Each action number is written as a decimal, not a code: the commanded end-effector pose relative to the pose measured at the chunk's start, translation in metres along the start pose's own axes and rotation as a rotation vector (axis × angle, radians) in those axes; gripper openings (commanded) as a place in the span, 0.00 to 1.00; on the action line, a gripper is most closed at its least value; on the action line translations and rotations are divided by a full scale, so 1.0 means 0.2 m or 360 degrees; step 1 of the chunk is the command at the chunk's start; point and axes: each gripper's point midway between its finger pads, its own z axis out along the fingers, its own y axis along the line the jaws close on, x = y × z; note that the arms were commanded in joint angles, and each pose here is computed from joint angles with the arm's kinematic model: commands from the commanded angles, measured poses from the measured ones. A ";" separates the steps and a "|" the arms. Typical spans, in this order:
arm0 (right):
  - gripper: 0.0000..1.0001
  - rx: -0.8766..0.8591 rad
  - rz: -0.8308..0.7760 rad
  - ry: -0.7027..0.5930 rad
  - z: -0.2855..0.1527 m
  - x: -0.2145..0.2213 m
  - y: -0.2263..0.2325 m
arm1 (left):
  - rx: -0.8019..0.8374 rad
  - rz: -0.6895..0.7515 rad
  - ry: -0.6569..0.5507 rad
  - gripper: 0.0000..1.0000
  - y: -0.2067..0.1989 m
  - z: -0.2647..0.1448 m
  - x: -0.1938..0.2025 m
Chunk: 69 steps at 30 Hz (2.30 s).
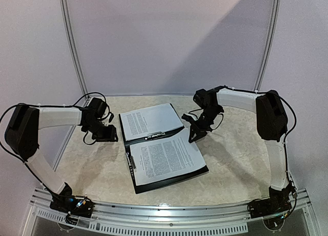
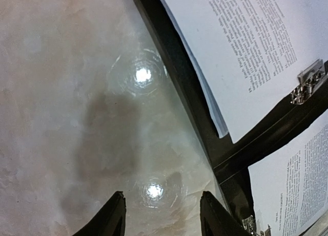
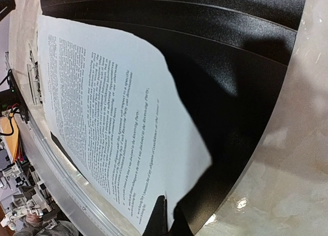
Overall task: Put the files into the folder
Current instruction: Place the file in the spring clip on the folder.
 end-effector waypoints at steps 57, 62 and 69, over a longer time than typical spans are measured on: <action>0.99 0.0206 0.0252 -0.0870 -0.49 -0.09 -0.20 | 0.0165 0.0149 -0.0274 0.50 -0.22 -0.20 -0.10; 0.99 -0.0432 0.0325 -0.0920 -0.44 -0.07 0.06 | 0.0218 0.0276 -0.0251 0.50 -0.36 -0.23 -0.02; 0.99 -0.0403 0.0012 -0.0832 -0.32 -0.06 0.34 | 0.0213 0.0257 -0.0209 0.54 -0.36 -0.18 0.06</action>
